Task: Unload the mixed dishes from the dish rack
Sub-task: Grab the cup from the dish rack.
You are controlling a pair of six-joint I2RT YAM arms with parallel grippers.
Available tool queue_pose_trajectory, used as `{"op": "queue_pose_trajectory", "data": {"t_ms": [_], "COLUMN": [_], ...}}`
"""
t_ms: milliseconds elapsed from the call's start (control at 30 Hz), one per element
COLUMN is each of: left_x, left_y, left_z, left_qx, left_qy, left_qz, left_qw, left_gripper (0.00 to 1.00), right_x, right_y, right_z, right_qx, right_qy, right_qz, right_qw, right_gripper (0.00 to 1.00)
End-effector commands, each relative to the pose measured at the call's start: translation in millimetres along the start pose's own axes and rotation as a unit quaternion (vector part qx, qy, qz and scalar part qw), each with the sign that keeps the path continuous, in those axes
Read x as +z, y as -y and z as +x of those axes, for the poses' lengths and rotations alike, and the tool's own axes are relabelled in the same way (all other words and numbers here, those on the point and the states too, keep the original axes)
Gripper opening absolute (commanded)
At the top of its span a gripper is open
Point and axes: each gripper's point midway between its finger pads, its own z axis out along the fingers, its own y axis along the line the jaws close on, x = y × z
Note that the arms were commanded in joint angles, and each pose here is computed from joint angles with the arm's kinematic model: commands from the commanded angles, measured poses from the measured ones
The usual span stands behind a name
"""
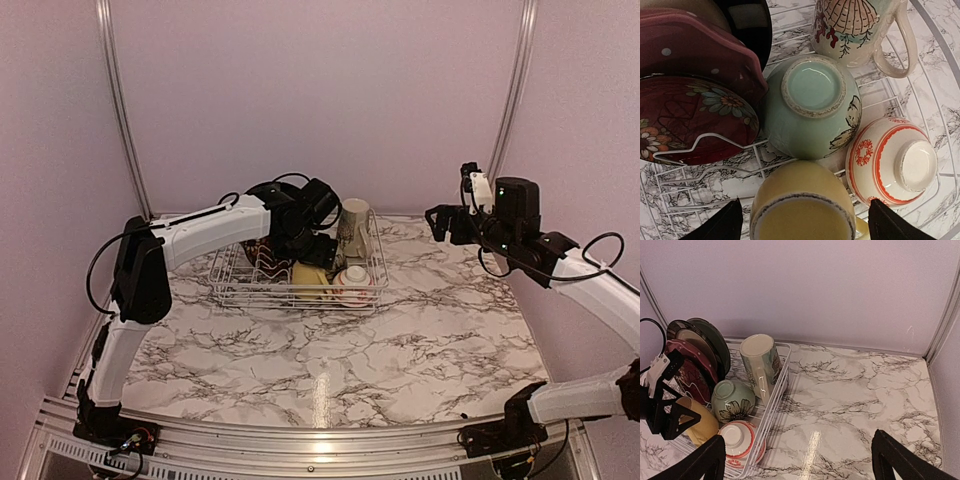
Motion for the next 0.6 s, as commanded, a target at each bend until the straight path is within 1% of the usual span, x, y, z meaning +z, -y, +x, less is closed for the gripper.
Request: {"op": "queue_pose_trajectory", "data": {"t_ms": [0, 133, 367, 433, 533, 567], "left_x": [13.2, 18.5, 25.1, 27.1, 25.4, 23.2], "left_y": [-4.5, -11.8, -16.4, -16.0, -15.9, -14.7], "left_z": [12.3, 20.8, 29.5, 31.7, 31.7, 30.2], "left_qx": [0.011, 0.021, 0.035, 0.039, 0.04, 0.04], "left_qy": [-0.026, -0.036, -0.046, -0.05, -0.052, -0.05], "left_qz": [-0.018, -0.039, -0.05, -0.049, -0.047, -0.045], "left_qw": [0.999, 0.998, 0.997, 0.997, 0.997, 0.997], "left_gripper": [0.91, 0.91, 0.9, 0.85, 0.7, 0.68], "right_x": [1.8, 3.2, 5.8, 4.7, 1.8, 1.2], "right_y": [-5.4, -4.8, -7.0, -7.1, -5.8, -5.4], "right_z": [-2.0, -1.4, 0.6, -0.4, -2.1, -2.6], "right_qx": [-0.002, -0.003, 0.001, 0.001, 0.0, 0.0], "right_qy": [0.005, 0.003, 0.0, 0.001, 0.006, 0.007], "right_qz": [-0.008, -0.006, -0.011, -0.011, -0.008, -0.008], "right_qw": [1.0, 1.0, 1.0, 1.0, 1.0, 1.0], "right_gripper": [0.99, 0.98, 0.99, 0.98, 0.99, 0.99]}}
